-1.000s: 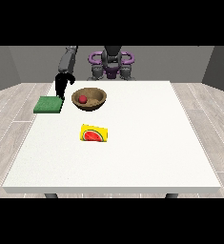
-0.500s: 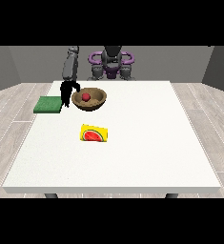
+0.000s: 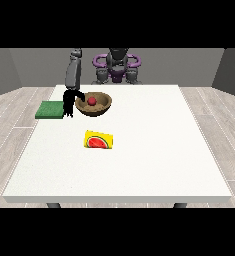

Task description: Pick the cup and pour the ball into the bowl, then pick the bowl and place it on the pad

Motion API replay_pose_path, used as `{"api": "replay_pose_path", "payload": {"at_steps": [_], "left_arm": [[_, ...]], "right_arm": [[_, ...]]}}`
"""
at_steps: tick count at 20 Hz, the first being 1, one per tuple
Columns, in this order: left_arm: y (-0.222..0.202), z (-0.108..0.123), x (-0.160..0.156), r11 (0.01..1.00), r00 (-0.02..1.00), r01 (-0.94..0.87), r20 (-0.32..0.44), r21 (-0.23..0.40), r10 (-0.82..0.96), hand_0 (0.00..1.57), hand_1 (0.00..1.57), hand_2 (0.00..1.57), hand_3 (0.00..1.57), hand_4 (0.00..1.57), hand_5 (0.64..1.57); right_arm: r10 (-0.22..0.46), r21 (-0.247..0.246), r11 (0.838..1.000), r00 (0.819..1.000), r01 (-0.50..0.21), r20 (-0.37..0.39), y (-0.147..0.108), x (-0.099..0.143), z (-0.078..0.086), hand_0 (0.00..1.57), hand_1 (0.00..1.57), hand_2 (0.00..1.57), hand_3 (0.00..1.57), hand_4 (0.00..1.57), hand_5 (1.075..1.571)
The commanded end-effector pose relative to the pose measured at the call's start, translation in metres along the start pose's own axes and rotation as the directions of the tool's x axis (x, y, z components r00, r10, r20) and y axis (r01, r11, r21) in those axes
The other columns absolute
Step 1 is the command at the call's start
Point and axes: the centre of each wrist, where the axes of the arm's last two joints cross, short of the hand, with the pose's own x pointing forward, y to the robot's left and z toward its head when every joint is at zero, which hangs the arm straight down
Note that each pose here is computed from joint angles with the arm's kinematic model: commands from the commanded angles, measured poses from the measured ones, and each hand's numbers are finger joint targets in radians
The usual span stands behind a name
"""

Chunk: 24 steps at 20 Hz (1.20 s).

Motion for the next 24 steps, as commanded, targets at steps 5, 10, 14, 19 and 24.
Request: {"api": "replay_pose_path", "payload": {"at_steps": [5, 10, 14, 19, 24], "left_arm": [[0.008, 0.004, 0.005, 1.0, 1.0, 0.002, 0.006, 0.02, -0.002, 0.0, 0.0, 0.0, 0.0, 1.02, 1.537], [0.045, 0.012, 0.024, 0.999, 1.0, 0.006, 0.011, 0.038, -0.007, 0.0, 0.0, 0.0, 0.0, 1.02, 1.543], [0.042, 0.011, 0.035, 1.0, 0.997, -0.009, 0.076, 0.015, 0.008, 0.0, 0.0, 0.0, 0.0, 1.02, 1.536], [0.037, 0.009, 0.034, 0.999, 0.993, -0.029, 0.112, -0.019, 0.031, 0.0, 0.0, 0.0, 0.0, 1.09, 1.514], [0.04, 0.012, 0.011, 0.999, 0.999, -0.045, 0.022, 0.008, 0.044, 0.0, 0.0, 0.0, 0.0, 1.17, 1.531]], "right_arm": [[-0.007, 0.05, 0.999, 0.999, 0.009, -0.037, 0.058, -0.02, -0.001, 0.0, 0.0, 0.0, 0.0, 0.45, 1.55], [-0.009, 0.005, 1.0, 0.999, 0.009, -0.039, 0.059, -0.02, -0.003, 0.0, 0.0, 0.0, 0.0, 0.5, 1.556], [0.159, -0.153, 0.969, 0.962, -0.196, -0.224, -0.022, -0.027, 0.025, 1.57, 1.57, 1.57, 0.79, 0.84, 1.487], [0.284, -0.234, 0.917, 0.941, -0.322, -0.182, -0.04, -0.002, 0.01, 1.57, 1.57, 1.57, 1.53, 0.93, 1.511], [0.369, -0.216, 0.882, 0.898, -0.419, -0.239, -0.028, 0.004, 0.007, 1.57, 1.57, 1.57, 1.24, 1.0, 1.546]]}}
